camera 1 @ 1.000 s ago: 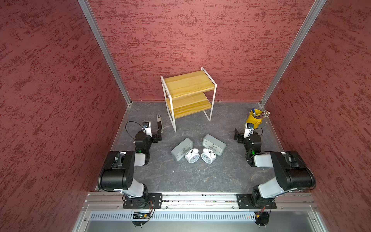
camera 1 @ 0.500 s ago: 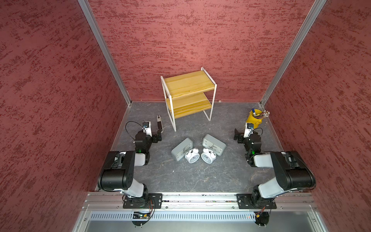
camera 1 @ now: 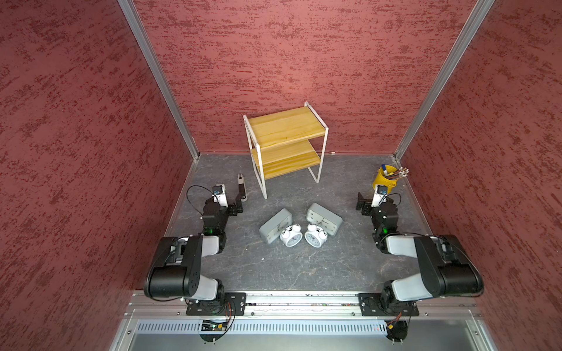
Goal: Place the alarm clocks on the shelf by style
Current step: Adjust the shelf at the center of the board.
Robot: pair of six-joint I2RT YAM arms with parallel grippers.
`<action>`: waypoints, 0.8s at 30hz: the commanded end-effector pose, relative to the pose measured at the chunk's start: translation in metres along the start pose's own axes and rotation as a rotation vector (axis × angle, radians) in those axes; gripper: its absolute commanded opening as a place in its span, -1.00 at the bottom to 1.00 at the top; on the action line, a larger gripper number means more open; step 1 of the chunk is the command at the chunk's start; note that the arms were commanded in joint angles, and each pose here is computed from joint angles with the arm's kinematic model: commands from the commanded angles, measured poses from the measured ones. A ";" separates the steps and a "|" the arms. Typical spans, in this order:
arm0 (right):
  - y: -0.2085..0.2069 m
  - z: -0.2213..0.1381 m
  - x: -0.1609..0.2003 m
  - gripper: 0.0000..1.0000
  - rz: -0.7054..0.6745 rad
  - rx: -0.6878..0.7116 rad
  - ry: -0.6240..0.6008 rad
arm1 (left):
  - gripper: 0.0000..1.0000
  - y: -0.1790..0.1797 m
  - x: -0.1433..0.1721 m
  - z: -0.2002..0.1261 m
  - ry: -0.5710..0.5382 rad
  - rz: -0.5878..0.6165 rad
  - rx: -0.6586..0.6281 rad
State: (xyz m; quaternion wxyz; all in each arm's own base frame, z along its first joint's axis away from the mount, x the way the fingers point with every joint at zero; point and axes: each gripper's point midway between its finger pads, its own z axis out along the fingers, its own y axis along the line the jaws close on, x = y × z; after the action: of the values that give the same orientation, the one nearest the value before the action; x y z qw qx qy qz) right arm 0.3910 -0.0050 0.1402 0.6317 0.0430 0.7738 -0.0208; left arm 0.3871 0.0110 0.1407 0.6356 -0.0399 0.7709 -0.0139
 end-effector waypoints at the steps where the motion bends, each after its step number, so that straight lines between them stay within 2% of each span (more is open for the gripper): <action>1: -0.008 -0.005 -0.020 0.97 0.019 0.041 0.005 | 0.99 0.011 -0.013 -0.012 -0.044 -0.019 -0.088; 5: 0.012 -0.012 -0.031 0.97 0.044 -0.076 0.037 | 0.99 -0.002 -0.032 -0.030 -0.071 -0.019 -0.072; 9: 0.037 -0.014 -0.059 0.97 0.124 -0.214 0.036 | 0.99 -0.030 -0.045 -0.038 0.003 -0.069 0.011; 14: 0.077 -0.004 -0.096 0.97 0.165 -0.404 0.045 | 0.99 -0.094 -0.056 -0.043 0.089 -0.065 0.208; 18: 0.113 0.001 -0.123 0.97 0.123 -0.527 0.015 | 0.99 -0.137 -0.061 -0.046 0.135 -0.061 0.349; 21: 0.143 0.004 -0.139 0.97 0.077 -0.617 -0.004 | 1.00 -0.150 -0.065 -0.042 0.150 -0.091 0.400; 24: 0.171 0.005 -0.154 0.88 0.023 -0.689 -0.030 | 0.95 -0.159 -0.071 -0.038 0.146 -0.104 0.434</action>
State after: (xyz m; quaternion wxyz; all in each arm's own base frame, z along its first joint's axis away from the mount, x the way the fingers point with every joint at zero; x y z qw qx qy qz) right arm 0.4461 0.1300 0.2812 0.6259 -0.1090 0.7385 0.2258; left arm 0.3690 -0.1314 0.2250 0.5835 0.0529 0.7889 -0.1851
